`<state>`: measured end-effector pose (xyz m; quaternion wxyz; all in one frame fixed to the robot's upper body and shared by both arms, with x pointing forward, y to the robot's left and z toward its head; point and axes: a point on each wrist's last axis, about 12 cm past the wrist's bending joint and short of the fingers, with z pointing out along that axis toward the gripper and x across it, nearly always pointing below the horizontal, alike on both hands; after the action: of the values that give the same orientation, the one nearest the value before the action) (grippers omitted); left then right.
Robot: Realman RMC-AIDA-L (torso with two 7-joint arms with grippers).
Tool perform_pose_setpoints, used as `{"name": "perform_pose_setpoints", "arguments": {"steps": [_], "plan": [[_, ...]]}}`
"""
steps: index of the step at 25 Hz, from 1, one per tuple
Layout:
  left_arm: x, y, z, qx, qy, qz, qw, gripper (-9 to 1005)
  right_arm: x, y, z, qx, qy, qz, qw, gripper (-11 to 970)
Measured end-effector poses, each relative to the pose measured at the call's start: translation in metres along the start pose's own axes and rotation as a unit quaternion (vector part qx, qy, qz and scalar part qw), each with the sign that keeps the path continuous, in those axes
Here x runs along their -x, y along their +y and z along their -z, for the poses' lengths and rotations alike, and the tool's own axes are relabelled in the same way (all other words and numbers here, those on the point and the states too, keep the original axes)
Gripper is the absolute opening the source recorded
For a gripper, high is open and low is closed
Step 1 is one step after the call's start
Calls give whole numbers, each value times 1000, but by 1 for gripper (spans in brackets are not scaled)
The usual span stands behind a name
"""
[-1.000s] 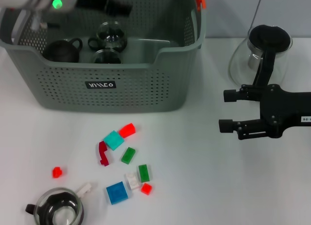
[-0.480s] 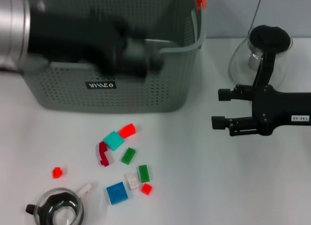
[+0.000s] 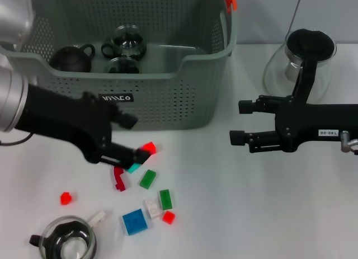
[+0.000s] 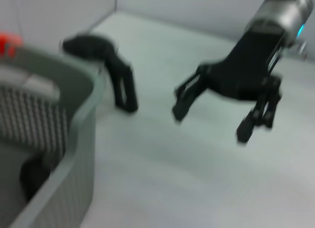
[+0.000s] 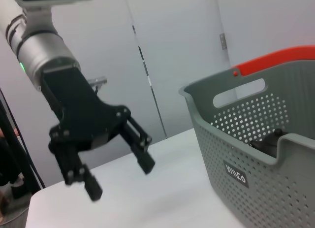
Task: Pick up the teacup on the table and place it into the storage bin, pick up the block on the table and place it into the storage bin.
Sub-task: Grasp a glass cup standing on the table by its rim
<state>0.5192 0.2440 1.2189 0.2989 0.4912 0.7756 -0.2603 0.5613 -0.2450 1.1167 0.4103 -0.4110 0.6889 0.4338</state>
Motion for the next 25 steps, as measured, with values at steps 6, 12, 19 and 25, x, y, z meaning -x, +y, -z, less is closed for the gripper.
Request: {"name": "perform_pose_setpoints", "arguments": {"steps": [6, 12, 19, 25], "plan": [[-14, -3, -11, 8, 88, 10, 996, 777, 0, -3, -6, -2, 1, -2, 1000, 915], [-24, -12, -25, -4, 178, -19, 984, 871, 1, -6, -10, -11, 1, 0, 1000, 915], [-32, -9, -23, -5, 202, -54, 978, 868, 3, -6, -13, -13, 1, 3, 1000, 915], [-49, 1, -15, 10, 209, -60, 976, 865, 3, -5, -17, -9, -2, 4, 1000, 917]]}}
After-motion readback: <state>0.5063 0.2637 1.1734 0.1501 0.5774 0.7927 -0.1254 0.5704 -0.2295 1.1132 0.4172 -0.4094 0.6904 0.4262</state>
